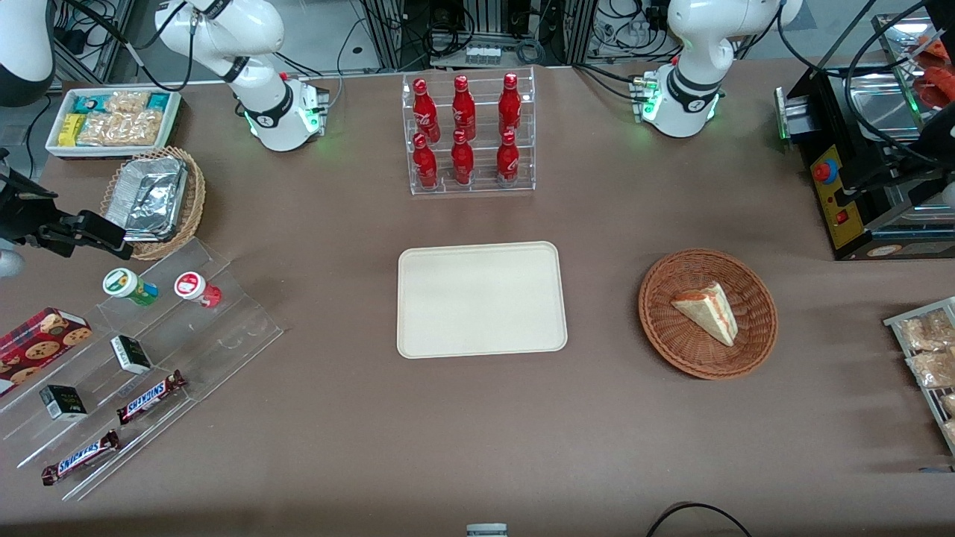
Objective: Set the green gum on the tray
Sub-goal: 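Move the right gripper down toward the green-capped gum bottle on the acrylic rack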
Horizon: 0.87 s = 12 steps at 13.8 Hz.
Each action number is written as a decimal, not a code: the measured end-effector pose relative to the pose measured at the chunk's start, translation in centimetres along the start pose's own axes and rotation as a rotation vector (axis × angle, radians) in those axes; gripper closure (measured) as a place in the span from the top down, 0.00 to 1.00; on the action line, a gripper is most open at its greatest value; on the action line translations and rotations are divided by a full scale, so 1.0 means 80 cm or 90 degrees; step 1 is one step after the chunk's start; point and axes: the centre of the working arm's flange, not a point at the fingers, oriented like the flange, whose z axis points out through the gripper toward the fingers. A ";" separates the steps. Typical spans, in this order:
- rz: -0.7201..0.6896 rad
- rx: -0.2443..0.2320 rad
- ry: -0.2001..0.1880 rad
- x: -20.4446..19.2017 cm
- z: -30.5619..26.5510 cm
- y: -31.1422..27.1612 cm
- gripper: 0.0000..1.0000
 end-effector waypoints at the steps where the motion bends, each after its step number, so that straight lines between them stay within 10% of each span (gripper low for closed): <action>1: -0.002 0.000 -0.001 0.000 0.000 0.000 1.00; 8: -0.042 0.000 -0.033 -0.004 0.031 0.026 1.00; 12: -0.173 0.001 -0.010 -0.010 0.101 0.092 1.00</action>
